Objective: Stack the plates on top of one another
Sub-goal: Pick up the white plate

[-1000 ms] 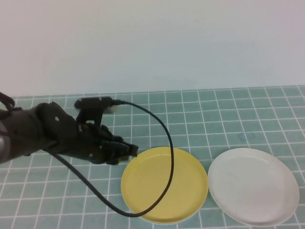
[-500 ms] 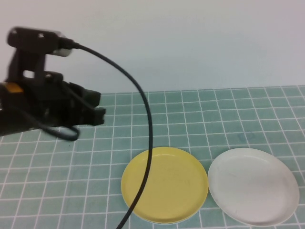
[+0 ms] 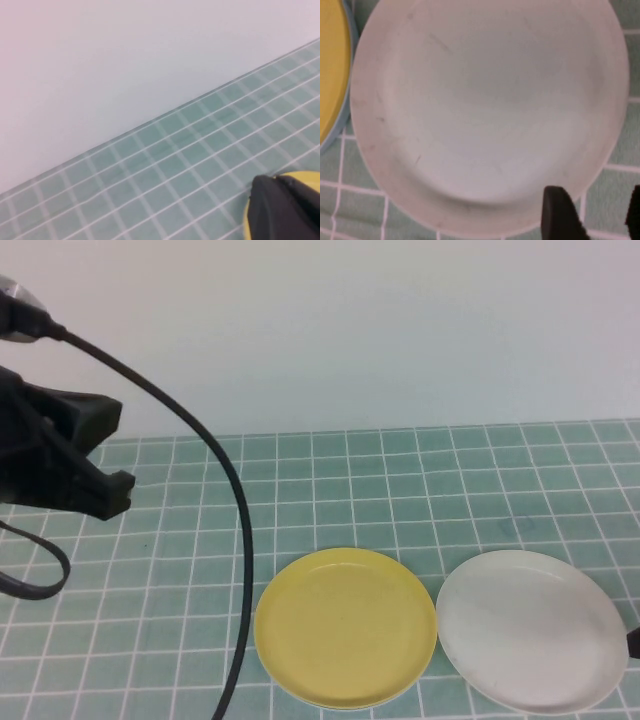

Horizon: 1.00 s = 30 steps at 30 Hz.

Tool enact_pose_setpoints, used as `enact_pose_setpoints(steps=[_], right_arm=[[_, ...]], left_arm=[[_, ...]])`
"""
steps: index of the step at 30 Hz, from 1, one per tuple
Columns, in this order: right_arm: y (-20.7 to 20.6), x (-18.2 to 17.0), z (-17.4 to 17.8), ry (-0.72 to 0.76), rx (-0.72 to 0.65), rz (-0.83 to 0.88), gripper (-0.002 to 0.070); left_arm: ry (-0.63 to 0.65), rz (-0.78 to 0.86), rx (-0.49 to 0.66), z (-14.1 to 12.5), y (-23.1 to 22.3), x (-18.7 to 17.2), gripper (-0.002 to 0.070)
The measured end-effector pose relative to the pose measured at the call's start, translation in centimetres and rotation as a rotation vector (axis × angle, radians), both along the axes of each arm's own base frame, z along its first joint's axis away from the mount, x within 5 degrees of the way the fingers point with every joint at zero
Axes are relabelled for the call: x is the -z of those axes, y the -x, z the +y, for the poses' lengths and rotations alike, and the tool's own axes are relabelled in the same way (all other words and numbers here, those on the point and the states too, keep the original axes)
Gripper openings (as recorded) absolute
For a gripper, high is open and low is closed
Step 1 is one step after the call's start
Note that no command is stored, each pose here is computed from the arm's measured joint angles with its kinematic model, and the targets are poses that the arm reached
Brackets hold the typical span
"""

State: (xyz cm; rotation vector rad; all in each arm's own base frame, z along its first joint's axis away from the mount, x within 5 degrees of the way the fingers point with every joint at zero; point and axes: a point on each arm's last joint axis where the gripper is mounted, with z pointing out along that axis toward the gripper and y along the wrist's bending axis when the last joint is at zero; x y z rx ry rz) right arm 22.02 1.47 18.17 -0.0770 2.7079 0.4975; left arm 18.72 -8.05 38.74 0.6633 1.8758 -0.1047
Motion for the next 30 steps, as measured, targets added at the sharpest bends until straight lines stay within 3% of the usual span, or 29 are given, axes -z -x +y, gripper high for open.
enact_pose_setpoints(steps=[5,24,30], right_arm=[[-1.7,1.2,-0.1,-0.006,-0.002,0.017,0.0295],[-5.3,4.7,-0.4,-0.021,-0.017,0.13,0.0292],[-5.3,5.3,-0.4,-0.019,-0.032,0.148,0.0195]], left_arm=[[-0.07,-0.009,-0.03,0.4,-0.2,0.9,0.0],[-0.076,-0.041,-0.049,0.6,-0.4,0.6,-0.0001],[-0.075,-0.043,-0.049,0.6,-0.4,0.6,-0.0001]])
